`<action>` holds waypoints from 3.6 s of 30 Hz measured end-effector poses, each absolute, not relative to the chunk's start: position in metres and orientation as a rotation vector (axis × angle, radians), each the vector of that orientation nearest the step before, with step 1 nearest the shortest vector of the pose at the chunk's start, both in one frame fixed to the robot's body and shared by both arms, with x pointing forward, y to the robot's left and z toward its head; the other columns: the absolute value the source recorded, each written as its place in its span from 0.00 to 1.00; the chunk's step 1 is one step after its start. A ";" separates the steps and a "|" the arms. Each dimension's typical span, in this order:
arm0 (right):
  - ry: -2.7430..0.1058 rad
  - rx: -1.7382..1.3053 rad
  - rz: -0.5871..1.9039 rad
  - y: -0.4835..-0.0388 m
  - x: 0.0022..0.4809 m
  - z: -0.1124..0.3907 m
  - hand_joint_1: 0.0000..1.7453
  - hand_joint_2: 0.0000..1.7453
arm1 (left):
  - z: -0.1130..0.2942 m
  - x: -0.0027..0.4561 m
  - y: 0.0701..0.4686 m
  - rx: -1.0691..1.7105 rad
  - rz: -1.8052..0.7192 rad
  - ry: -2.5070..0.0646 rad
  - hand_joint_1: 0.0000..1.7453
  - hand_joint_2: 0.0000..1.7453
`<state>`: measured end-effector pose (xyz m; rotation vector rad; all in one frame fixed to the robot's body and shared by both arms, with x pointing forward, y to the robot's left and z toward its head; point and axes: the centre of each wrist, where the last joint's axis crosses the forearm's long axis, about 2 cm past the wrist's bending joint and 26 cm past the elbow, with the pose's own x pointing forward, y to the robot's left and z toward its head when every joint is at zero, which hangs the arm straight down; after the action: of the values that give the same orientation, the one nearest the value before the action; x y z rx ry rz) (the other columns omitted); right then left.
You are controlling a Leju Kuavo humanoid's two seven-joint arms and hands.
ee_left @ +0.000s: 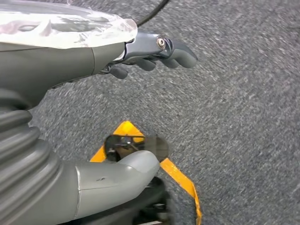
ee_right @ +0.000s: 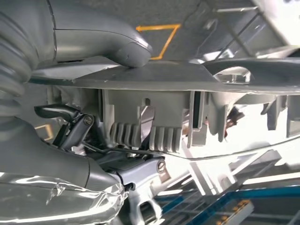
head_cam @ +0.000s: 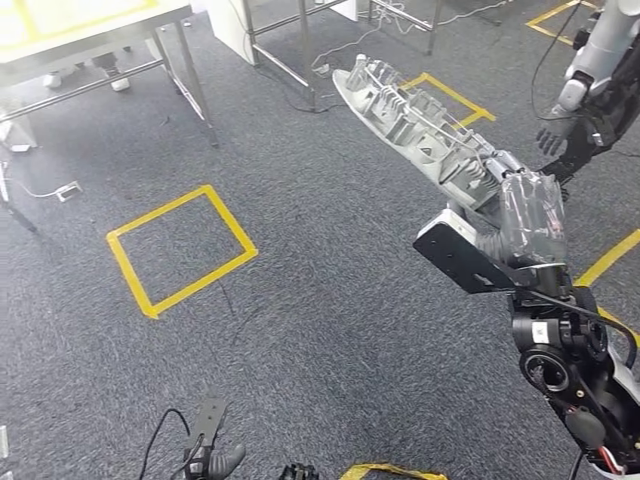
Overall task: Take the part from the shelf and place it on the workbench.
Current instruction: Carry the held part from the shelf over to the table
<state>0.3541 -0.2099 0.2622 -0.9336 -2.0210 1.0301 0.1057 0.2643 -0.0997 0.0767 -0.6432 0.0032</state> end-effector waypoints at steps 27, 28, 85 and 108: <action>-2.008 -0.945 1.042 -0.210 0.352 0.257 1.00 1.00 | -0.100 0.106 0.266 0.079 -0.005 -0.641 0.00 1.00; -2.008 -0.946 1.041 -0.211 0.352 0.258 1.00 1.00 | -0.100 0.106 0.266 0.079 -0.004 -0.642 0.00 1.00; -1.994 -0.968 1.064 -0.213 0.353 0.254 1.00 1.00 | -0.098 0.111 0.263 0.064 -0.008 -0.647 0.00 1.00; -1.994 -0.972 1.074 -0.214 0.353 0.253 1.00 1.00 | -0.099 0.109 0.265 0.049 -0.005 -0.613 0.00 1.00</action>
<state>0.3530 -0.2139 0.2528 -0.9724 -1.9941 1.0738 0.1086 0.2647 -0.0991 0.0491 -0.6131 -0.0048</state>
